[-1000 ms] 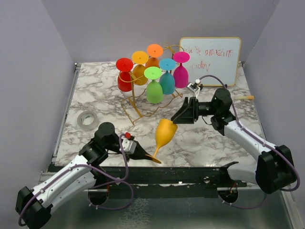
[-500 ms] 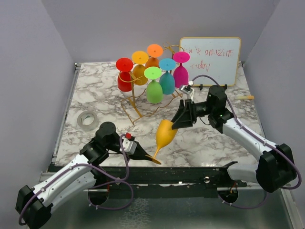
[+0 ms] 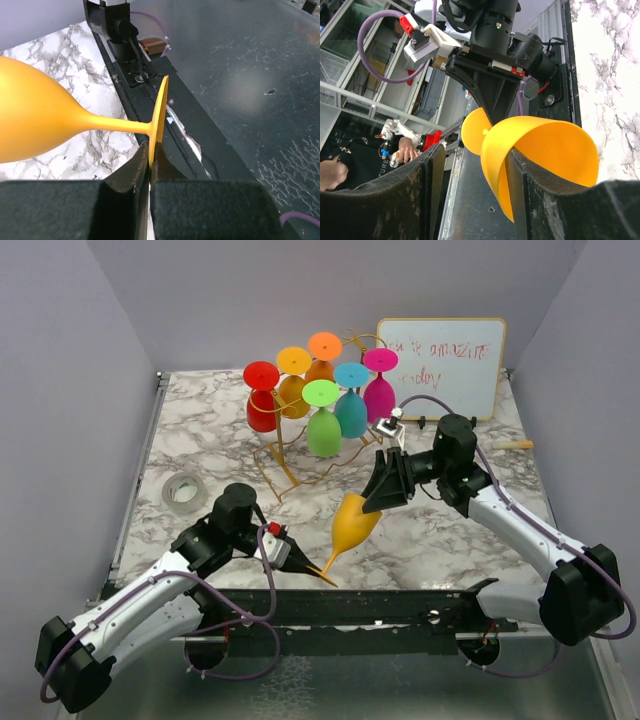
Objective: Take the wine glass off the wine glass rack
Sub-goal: Place the wine glass at the center of the board.
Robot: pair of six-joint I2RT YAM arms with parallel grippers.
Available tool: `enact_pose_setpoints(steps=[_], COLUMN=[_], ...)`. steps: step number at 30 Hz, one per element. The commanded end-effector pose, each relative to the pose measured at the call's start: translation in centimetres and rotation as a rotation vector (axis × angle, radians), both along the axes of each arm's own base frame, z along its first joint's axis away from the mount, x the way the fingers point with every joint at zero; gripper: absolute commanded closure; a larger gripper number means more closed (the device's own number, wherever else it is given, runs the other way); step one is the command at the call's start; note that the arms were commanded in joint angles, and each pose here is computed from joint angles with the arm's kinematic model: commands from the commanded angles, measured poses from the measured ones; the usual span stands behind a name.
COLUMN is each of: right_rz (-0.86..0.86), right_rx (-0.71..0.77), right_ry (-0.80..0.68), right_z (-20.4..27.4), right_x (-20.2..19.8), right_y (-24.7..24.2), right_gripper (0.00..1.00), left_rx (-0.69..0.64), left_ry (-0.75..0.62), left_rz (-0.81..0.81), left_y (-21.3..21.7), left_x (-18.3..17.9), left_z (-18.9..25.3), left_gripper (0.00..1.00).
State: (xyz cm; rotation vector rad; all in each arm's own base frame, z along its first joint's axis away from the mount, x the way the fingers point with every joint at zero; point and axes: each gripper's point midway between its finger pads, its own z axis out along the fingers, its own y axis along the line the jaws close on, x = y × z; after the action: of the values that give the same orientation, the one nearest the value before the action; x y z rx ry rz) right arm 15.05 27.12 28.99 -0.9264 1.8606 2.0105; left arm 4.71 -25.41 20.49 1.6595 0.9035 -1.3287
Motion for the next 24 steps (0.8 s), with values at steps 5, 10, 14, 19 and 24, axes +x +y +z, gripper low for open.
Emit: enact_pose_setpoints(steps=[5,10,14,19,24], right_rz=[0.064,0.056,0.053,0.043,0.047], right_rx=[0.004,0.003,0.007,0.013,0.021], right_ry=[-0.008,-0.022,-0.028,-0.038,-0.049], right_z=[0.8,1.2,1.6,1.9,2.2], right_x=[-1.6,-1.9,-2.2,-2.3,-2.7], right_y=[-0.4,-0.5,-0.7,-0.7,-0.5], right_gripper=[0.55,0.64,0.69,0.78,0.85], left_rx=[-0.017,-0.002,0.007,0.018,0.025], left_ry=[-0.062,-0.075,-0.082,-0.083,-0.081], left_rz=[-0.061,-0.033,-0.011,0.007,0.013], left_y=[0.2,0.3,0.4,0.4,0.4], left_x=[-0.2,0.3,0.6,1.0,1.1], left_z=[1.0,0.6,0.4,0.1,-0.2], left_gripper=[1.0,1.0,1.0,1.0,1.0])
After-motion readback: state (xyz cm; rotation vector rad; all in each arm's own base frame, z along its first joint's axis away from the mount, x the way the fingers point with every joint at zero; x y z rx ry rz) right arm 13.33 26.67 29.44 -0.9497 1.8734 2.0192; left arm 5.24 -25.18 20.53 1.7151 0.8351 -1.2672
